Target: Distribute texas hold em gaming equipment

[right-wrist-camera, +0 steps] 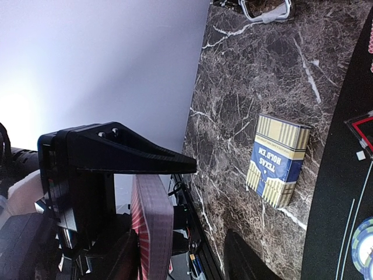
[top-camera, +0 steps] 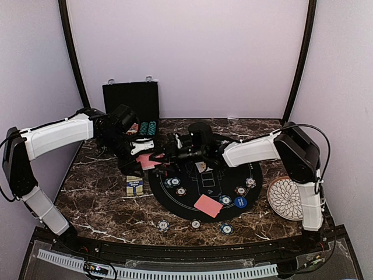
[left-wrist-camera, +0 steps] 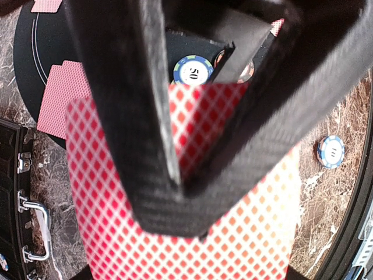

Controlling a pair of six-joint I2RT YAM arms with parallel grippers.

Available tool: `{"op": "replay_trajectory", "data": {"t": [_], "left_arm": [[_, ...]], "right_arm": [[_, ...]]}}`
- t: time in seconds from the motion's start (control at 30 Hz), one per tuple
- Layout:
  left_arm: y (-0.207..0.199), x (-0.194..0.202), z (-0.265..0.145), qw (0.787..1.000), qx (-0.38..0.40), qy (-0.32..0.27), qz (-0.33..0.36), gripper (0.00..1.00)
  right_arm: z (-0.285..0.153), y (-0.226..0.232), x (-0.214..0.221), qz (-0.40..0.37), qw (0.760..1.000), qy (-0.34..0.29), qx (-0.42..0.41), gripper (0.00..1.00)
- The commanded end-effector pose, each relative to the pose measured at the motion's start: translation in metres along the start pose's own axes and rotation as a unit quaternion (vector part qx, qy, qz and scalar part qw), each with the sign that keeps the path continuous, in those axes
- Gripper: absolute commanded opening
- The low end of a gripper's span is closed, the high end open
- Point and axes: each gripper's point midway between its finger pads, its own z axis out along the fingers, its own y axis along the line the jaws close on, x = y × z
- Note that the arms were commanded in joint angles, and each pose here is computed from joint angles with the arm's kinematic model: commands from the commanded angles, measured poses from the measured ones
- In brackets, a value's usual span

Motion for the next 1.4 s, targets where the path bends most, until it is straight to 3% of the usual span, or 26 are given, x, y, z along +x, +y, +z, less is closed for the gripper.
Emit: {"op": "replay_trajectory", "data": {"t": [0.0, 0.23, 0.57, 0.9, 1.1, 1.23, 1.37], "left_arm": [[-0.001, -0.006, -0.014, 1.0, -0.009, -0.018, 0.01, 0.0], [-0.001, -0.005, -0.014, 1.0, -0.009, -0.016, 0.01, 0.0], [-0.001, -0.003, -0.013, 1.0, -0.009, -0.012, 0.008, 0.0], [-0.001, -0.001, -0.01, 1.0, -0.009, -0.007, 0.009, 0.0], [-0.001, 0.002, -0.01, 1.0, -0.011, -0.003, 0.01, 0.0], [0.0, 0.005, -0.009, 1.0, -0.015, 0.001, 0.011, 0.0], [0.001, 0.006, -0.008, 1.0, -0.017, 0.003, 0.011, 0.0]], "right_arm": [[-0.019, 0.014, -0.005, -0.014, 1.0, -0.008, 0.007, 0.52], [-0.033, 0.033, -0.008, -0.03, 0.999, -0.014, 0.001, 0.48], [-0.032, 0.032, 0.0, -0.02, 1.0, 0.004, -0.011, 0.34], [-0.041, 0.033, 0.003, -0.018, 1.0, 0.01, -0.012, 0.0], [-0.071, 0.038, -0.007, -0.025, 1.0, -0.005, 0.002, 0.0], [-0.107, 0.026, -0.012, -0.038, 0.997, -0.013, 0.067, 0.0], [-0.158, -0.01, -0.02, -0.058, 0.975, -0.022, 0.212, 0.0]]}}
